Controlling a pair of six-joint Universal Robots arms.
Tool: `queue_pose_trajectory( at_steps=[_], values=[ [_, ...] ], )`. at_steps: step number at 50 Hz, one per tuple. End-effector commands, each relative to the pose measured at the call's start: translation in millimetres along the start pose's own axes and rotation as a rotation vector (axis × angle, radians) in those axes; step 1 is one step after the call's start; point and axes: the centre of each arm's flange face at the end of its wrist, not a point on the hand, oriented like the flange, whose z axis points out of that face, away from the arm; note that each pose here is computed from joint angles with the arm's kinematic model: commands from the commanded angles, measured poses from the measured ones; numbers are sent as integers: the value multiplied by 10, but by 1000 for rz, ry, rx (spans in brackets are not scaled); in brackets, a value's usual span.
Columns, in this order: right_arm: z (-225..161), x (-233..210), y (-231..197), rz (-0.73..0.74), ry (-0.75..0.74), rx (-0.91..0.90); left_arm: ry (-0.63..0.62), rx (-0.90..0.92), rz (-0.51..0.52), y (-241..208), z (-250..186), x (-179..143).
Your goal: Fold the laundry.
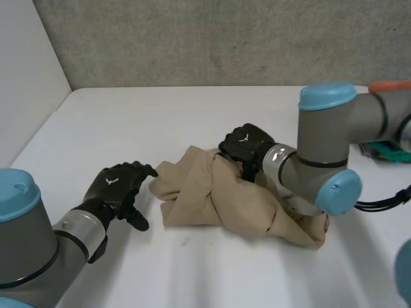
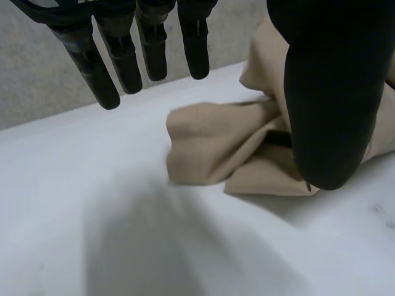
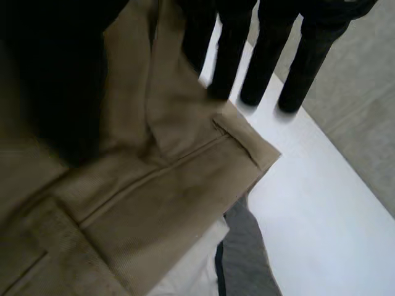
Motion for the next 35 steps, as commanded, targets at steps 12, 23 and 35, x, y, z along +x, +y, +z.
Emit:
queue_pose_trajectory(
  at_steps=[12, 23, 35],
  values=[
    [-868, 282, -895, -62, 138, 206, 152, -30, 24, 277, 479, 257],
    [-1213, 609, -948, -63, 271, 194, 126, 125, 63, -160, 684, 339],
    [-1954, 909, -1333, -103, 440, 277, 29, 634, 99, -1819, -143, 229]
  ],
)
